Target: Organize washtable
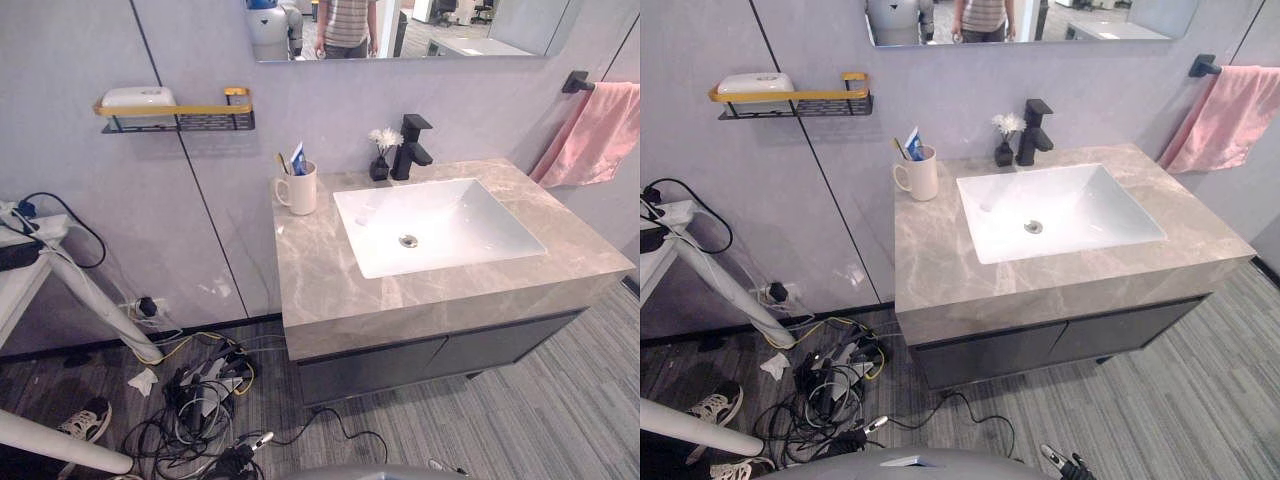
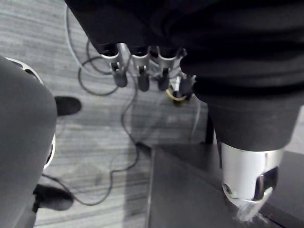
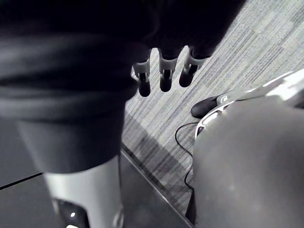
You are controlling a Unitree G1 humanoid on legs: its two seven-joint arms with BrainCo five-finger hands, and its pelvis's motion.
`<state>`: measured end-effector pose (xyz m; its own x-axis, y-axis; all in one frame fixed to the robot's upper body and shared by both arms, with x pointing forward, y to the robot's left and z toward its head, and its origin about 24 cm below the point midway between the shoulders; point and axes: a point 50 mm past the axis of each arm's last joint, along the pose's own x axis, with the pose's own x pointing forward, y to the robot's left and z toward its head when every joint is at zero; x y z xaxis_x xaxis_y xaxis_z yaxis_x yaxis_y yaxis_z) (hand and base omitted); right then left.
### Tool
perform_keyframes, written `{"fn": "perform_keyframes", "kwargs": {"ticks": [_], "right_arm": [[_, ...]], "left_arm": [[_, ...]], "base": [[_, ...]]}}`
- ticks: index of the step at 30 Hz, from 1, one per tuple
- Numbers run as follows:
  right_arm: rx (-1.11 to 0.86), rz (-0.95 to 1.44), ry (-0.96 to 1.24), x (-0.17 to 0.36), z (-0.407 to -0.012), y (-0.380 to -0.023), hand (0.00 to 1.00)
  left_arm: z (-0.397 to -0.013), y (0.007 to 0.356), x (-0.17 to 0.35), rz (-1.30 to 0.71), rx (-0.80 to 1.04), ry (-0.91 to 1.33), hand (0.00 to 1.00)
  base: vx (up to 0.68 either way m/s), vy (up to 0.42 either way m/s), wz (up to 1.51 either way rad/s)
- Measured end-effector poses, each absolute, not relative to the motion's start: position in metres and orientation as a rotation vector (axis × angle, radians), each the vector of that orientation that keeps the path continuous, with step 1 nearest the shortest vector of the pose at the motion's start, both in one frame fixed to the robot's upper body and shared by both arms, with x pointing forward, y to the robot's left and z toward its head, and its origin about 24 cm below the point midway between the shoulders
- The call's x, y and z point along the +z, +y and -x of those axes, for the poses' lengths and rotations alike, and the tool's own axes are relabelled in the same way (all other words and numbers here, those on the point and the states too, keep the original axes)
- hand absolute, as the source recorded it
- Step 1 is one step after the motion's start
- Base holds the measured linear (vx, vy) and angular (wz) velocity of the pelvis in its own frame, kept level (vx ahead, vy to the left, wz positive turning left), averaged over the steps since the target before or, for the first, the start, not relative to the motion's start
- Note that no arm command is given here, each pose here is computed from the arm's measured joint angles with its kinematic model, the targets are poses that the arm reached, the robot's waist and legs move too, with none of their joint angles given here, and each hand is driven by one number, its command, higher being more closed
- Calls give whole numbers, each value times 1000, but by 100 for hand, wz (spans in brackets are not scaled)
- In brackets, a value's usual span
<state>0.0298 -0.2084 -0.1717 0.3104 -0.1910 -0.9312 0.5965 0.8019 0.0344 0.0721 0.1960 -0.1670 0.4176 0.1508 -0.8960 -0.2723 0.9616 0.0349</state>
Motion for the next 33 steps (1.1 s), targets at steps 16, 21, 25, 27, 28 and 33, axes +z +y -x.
{"fn": "perform_keyframes", "kwargs": {"ticks": [16, 21, 25, 27, 28, 33], "right_arm": [[-631, -419, 1076, -166, -46, -231, 0], [-629, -453, 1115, -170, -35, -217, 0], [-627, -435, 1109, -169, -35, -222, 0], [-632, -438, 1109, -169, -34, -222, 0], [-633, -440, 1110, -170, -33, -221, 0], [-635, -446, 1085, -168, -40, -222, 0]], "left_arm": [[-78, 195, -166, 265, 409, 1065, 0], [-82, 199, -164, 197, 352, 1066, 0], [-86, 192, -164, 147, 280, 1069, 0], [-88, 187, -165, 130, 249, 1077, 0], [-89, 187, -165, 128, 248, 1071, 0], [-90, 186, -165, 135, 262, 1070, 0]], "base": [[8, 3, 6], [-110, 84, 27], [-104, 31, -35], [-108, 35, -57], [-86, 47, -85], [172, 22, -117]]}}
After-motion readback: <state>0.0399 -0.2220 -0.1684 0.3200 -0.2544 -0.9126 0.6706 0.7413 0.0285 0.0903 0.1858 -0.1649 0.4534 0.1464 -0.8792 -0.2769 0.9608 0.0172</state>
